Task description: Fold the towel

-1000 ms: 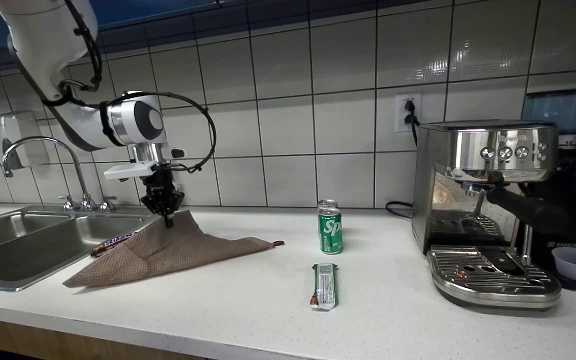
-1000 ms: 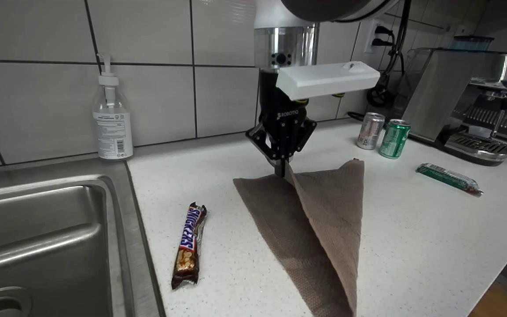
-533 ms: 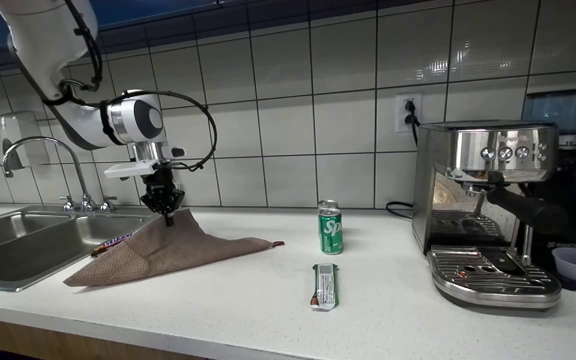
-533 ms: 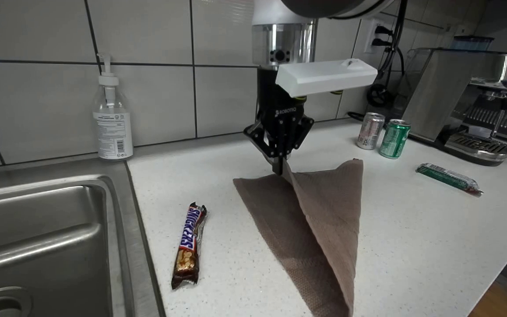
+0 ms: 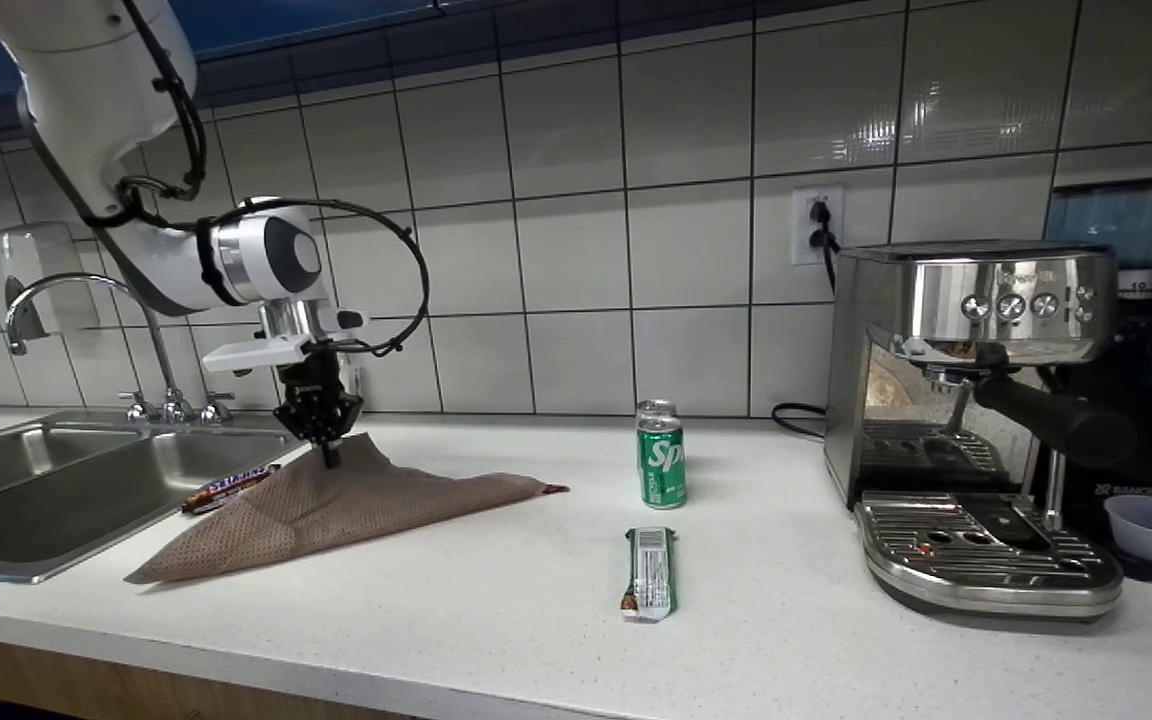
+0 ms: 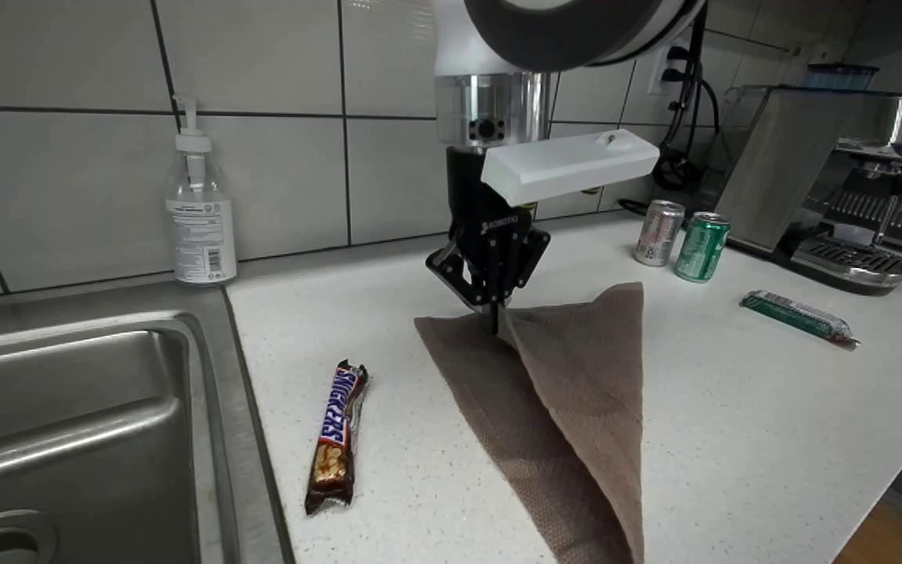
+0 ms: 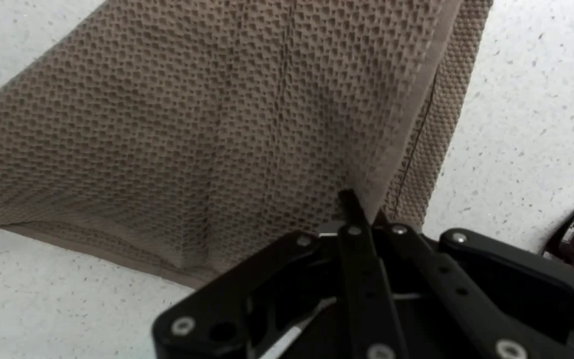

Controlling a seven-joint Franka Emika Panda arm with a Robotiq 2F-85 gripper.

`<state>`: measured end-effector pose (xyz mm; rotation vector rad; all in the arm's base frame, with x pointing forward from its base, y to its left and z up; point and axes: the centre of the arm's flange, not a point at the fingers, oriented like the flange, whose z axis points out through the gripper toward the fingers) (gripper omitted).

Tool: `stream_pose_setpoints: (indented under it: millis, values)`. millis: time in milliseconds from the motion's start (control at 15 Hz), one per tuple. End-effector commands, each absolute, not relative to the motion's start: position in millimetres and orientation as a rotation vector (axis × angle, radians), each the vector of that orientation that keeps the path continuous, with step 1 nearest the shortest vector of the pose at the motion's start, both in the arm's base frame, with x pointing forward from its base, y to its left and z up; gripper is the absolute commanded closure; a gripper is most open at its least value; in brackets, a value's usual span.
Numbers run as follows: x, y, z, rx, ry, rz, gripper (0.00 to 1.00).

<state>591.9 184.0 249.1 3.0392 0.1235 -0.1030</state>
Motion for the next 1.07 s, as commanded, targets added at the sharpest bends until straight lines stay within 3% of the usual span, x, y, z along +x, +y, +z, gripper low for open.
stream_pose_setpoints:
  millis: [0,1000]
  values:
    - [601.6,190.0,243.8,3.008,0.177,-0.130,0.99]
    - [614.9,187.4,226.1,2.995,0.141,-0.174,0.99]
